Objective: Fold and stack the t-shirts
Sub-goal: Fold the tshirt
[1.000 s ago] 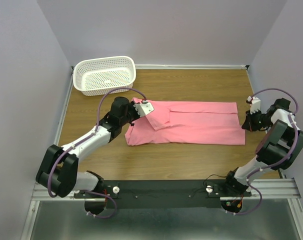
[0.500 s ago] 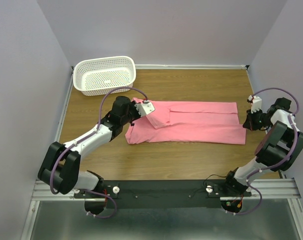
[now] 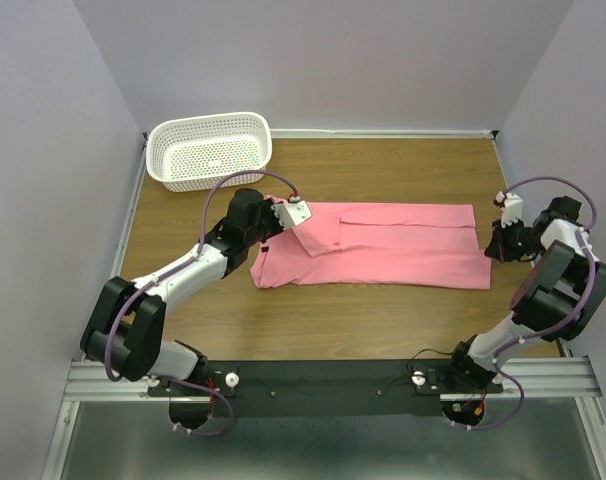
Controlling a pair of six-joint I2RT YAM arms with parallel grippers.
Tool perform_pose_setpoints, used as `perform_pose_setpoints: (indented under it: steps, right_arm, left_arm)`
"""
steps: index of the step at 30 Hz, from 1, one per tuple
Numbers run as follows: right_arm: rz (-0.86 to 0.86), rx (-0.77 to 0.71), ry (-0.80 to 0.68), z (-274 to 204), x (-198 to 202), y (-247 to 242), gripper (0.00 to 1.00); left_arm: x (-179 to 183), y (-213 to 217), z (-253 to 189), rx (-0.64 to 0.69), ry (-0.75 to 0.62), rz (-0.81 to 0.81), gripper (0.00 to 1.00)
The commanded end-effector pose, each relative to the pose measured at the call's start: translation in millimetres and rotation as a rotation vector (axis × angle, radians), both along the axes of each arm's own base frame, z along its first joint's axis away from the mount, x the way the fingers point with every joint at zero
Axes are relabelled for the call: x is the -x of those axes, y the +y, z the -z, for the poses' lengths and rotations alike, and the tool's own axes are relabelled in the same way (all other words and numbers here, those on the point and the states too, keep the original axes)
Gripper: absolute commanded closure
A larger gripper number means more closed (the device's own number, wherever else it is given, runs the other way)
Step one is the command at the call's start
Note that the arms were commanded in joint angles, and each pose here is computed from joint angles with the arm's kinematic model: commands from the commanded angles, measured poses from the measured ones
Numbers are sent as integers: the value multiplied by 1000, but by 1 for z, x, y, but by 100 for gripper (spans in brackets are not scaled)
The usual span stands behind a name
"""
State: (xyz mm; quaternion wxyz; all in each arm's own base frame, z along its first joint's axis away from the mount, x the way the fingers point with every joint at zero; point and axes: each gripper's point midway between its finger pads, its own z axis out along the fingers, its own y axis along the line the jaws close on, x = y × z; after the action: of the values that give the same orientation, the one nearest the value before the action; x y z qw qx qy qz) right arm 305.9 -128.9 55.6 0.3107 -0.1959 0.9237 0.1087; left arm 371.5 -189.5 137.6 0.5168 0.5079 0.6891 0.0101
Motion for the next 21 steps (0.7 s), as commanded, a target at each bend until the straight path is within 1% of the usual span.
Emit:
perform_pose_setpoints:
  steps: [1,9,21]
  right_arm:
    - [10,-20,-9,5,-5,-3,96]
    - [8,-37,-3,8,-6,-1,96]
    - [10,-58,6,13,-8,0,93]
  left_arm:
    - [-14,1,-16,4,-49,-27,100]
    - [-20,-1,-21,6,-62,-25,100]
    - [-29,-4,-27,-20,-71,-13,100]
